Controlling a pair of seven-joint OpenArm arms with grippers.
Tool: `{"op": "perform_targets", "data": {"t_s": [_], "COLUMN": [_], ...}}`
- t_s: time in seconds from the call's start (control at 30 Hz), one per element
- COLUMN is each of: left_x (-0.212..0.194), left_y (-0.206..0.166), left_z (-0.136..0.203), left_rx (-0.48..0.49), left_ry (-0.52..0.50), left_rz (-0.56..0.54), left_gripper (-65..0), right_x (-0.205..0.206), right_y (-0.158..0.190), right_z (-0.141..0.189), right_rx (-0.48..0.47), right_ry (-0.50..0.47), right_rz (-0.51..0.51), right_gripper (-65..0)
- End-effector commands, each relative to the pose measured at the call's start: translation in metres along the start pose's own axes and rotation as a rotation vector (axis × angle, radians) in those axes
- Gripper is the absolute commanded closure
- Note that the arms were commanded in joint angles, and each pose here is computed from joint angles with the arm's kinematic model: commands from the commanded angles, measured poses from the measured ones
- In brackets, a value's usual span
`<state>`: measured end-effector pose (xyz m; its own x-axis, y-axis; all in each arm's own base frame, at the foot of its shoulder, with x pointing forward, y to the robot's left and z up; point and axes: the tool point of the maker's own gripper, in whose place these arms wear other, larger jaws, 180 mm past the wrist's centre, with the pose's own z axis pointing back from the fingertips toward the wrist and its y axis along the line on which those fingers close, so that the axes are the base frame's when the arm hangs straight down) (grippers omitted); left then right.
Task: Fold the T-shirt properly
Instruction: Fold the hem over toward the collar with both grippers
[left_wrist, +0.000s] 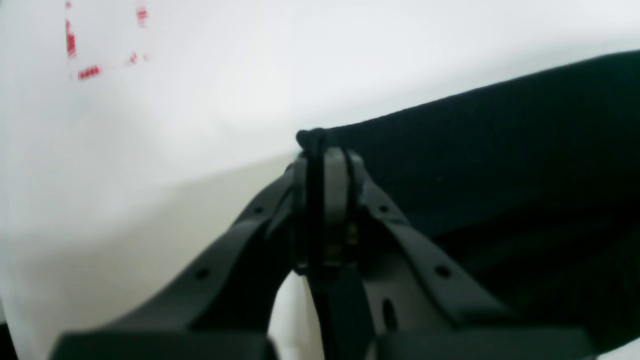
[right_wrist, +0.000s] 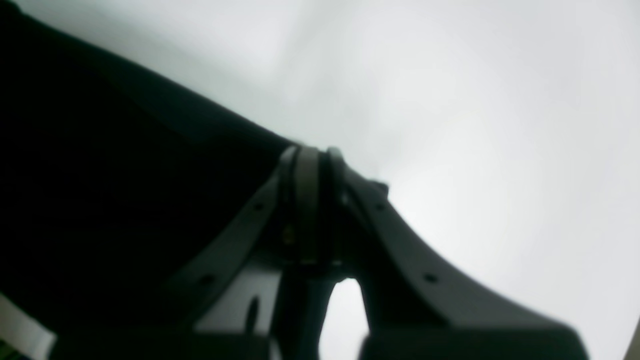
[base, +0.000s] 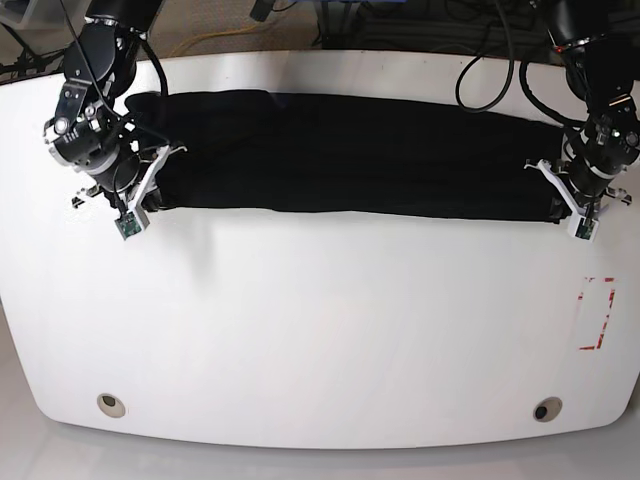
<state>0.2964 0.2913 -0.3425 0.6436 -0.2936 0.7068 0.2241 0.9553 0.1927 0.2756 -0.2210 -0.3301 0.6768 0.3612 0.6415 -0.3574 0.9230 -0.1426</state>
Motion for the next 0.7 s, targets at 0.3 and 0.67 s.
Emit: {"op": "perform_targets", "data": {"t_s": [0.3,0.67], "left_x": [-0.017,-0.056], "left_y": [0.010,0.010], "left_z": [0.025,0.027], "left_rx": [0.025,0.020], "left_ry": [0.032,0.204], "left_rz": [-0.062,-0.053], "left_gripper": [0.0,-36.8], "right_x": [-0.045,-0.070], "right_y": [0.023,0.020], "right_z": [0.024,0.027], "right_rx": [0.110,0.106], "right_ry": [0.030,0.080], "right_rz": [-0.139,-0.196], "right_gripper": [0.0,-40.4]}}
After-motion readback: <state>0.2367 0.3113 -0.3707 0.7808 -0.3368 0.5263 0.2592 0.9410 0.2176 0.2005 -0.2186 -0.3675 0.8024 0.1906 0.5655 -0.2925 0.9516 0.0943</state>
